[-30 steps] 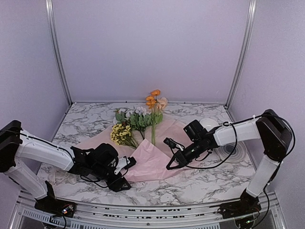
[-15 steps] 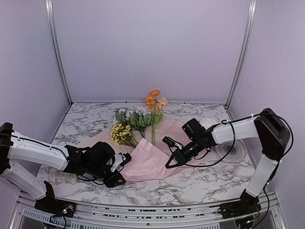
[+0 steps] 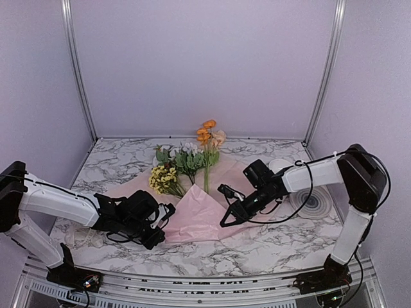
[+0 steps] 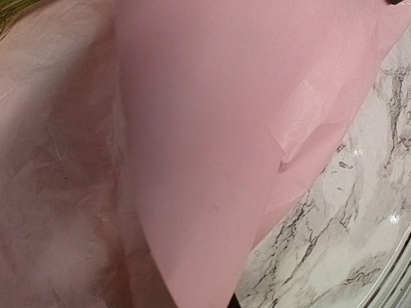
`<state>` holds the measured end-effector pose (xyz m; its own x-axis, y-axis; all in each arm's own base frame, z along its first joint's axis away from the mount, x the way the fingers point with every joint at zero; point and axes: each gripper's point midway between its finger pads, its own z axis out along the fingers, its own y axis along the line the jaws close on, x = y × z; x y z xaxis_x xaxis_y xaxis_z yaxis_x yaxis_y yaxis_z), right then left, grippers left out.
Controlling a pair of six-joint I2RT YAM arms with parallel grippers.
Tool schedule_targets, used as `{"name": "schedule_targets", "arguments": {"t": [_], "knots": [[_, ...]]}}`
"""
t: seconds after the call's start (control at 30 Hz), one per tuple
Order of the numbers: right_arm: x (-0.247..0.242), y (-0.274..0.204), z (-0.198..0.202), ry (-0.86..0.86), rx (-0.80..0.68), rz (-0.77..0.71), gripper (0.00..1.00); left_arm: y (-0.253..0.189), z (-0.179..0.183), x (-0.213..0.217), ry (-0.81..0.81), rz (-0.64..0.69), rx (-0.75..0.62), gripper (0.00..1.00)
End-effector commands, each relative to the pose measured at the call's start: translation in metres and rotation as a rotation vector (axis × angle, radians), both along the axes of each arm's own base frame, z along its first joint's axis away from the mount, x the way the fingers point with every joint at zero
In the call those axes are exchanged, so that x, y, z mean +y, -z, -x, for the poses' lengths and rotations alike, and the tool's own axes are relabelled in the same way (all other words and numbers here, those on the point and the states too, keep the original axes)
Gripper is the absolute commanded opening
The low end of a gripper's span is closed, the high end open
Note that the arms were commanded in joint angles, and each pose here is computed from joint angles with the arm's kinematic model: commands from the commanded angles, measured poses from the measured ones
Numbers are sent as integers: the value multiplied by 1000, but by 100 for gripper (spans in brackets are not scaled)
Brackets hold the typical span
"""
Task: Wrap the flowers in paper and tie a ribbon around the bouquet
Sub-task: Press the fold line of the 1/4-folded wrapping paper.
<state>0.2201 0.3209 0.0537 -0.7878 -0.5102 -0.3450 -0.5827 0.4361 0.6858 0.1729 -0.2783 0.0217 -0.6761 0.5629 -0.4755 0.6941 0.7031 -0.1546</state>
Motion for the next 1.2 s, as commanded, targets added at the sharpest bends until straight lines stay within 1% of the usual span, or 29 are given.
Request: {"name": "schedule_targets", "arguments": {"t": [0.0,0.03,0.17,0.23,0.3,0.47,0.67,0.8,0.9,1.0,1.07,1.1,1.17], "knots": [[-2,-18,-5,-1,-34,-13,47,1,3,5,-11,-5,14,0],[-4,-18,-2,0,-29,-7,50,1,2,6,-17,-7,11,0],[-15,-21,8,8,-39,6,57,5,-2,14,-54,-18,10,0],[-18,-26,16,-8,-43,-15,61,6,-4,15,-62,-18,8,0],[-18,-26,24,-28,-14,-42,63,6,-6,16,-66,-17,2,0],[-24,-3,37,-22,58,-25,64,6,-9,19,-75,-17,-1,0],[-42,19,44,28,89,86,66,13,-8,28,-90,-32,16,0],[-49,21,41,53,79,137,66,14,-8,27,-88,-28,22,0],[-53,15,29,84,27,165,62,15,-8,27,-86,-26,27,0],[-47,6,16,87,-22,151,54,17,-7,27,-80,-28,35,0],[-38,-2,14,70,-24,101,44,17,-7,26,-80,-29,39,0],[-34,-4,14,62,-21,77,36,17,-7,26,-80,-29,41,0],[-30,-3,15,54,-12,51,24,18,-7,27,-82,-29,43,0]]}}
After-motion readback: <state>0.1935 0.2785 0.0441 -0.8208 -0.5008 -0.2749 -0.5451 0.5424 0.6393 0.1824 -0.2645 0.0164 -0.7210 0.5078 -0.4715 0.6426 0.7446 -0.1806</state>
